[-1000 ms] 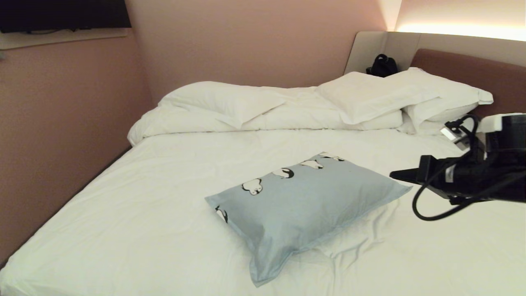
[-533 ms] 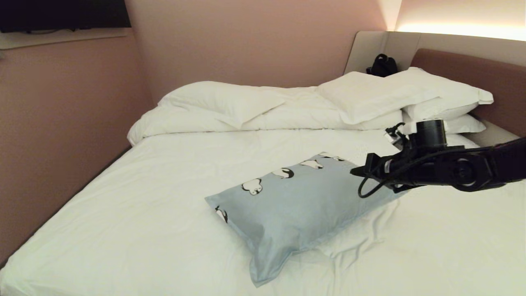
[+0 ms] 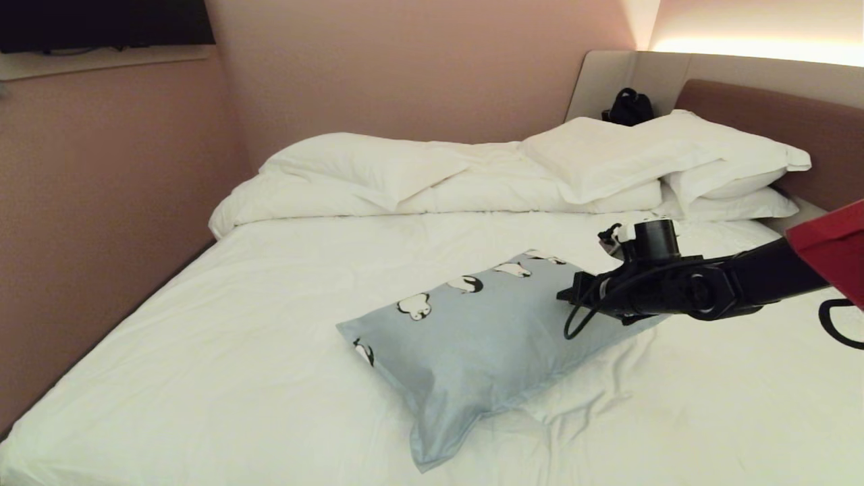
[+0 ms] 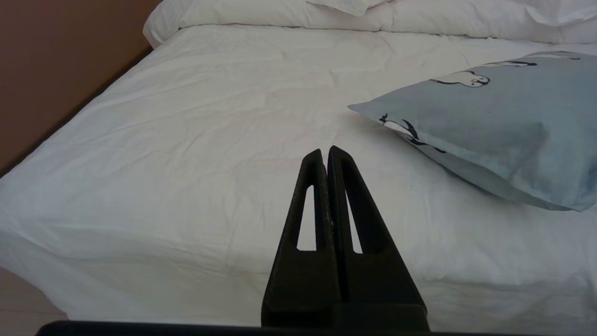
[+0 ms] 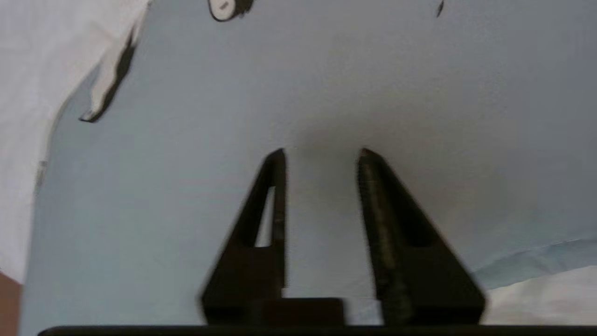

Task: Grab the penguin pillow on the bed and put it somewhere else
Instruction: Pick up the pillow

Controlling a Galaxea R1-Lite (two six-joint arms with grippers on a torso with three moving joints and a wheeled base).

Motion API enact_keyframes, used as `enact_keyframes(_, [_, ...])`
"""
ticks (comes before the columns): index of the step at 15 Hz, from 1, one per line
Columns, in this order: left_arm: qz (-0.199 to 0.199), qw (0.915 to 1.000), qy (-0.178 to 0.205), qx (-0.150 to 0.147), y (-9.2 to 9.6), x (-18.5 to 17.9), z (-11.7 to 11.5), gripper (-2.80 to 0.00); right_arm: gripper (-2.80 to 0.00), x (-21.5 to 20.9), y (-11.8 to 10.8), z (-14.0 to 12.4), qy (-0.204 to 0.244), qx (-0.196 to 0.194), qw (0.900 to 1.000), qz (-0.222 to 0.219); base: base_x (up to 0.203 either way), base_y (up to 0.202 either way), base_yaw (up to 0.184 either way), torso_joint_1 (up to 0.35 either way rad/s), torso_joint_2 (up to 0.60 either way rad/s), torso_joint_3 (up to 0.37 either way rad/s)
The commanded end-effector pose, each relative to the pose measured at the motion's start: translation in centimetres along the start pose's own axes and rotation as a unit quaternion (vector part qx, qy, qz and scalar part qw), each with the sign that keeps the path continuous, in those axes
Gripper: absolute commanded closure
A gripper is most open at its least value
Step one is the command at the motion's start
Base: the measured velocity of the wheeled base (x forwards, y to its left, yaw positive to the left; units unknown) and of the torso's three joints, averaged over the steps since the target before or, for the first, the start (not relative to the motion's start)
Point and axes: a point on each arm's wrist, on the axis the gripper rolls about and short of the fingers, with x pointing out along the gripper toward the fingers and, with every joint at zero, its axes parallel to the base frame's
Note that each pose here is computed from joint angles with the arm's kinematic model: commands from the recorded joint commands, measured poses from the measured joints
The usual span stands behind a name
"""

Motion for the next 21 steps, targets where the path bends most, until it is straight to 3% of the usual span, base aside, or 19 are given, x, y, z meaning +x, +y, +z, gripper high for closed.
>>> enact_keyframes(1, [0.0,1.0,-0.001,0.0,0.0,0.0,0.0,0.0,-2.8,-0.3,0.3,-0.4,-0.005,-0.025,1.0,-0.019,0.0,0.0,0.0,0.0,0.0,0.0])
enact_keyframes(7, [0.0,1.0,-0.001,0.0,0.0,0.0,0.0,0.0,-2.8,-3.3,4.2,-2.0,-0.013,-0.088,0.996,0.024,0.0,0.0,0.0,0.0,0.0,0.0])
enact_keyframes(10, [0.0,1.0,-0.001,0.0,0.0,0.0,0.0,0.0,-2.8,-3.8,4.6,-3.3,-0.002,-0.156,0.988,0.018,0.0,0.0,0.0,0.0,0.0,0.0])
enact_keyframes(15, [0.0,1.0,-0.001,0.0,0.0,0.0,0.0,0.0,-2.8,-1.8,3.9,-4.0,0.004,-0.158,0.987,0.012,0.0,0.0,0.0,0.0,0.0,0.0])
enact_keyframes(21, [0.0,1.0,-0.001,0.0,0.0,0.0,0.0,0.0,-2.8,3.2,1.8,-6.7,0.031,-0.149,0.988,-0.002,0.0,0.0,0.0,0.0,0.0,0.0])
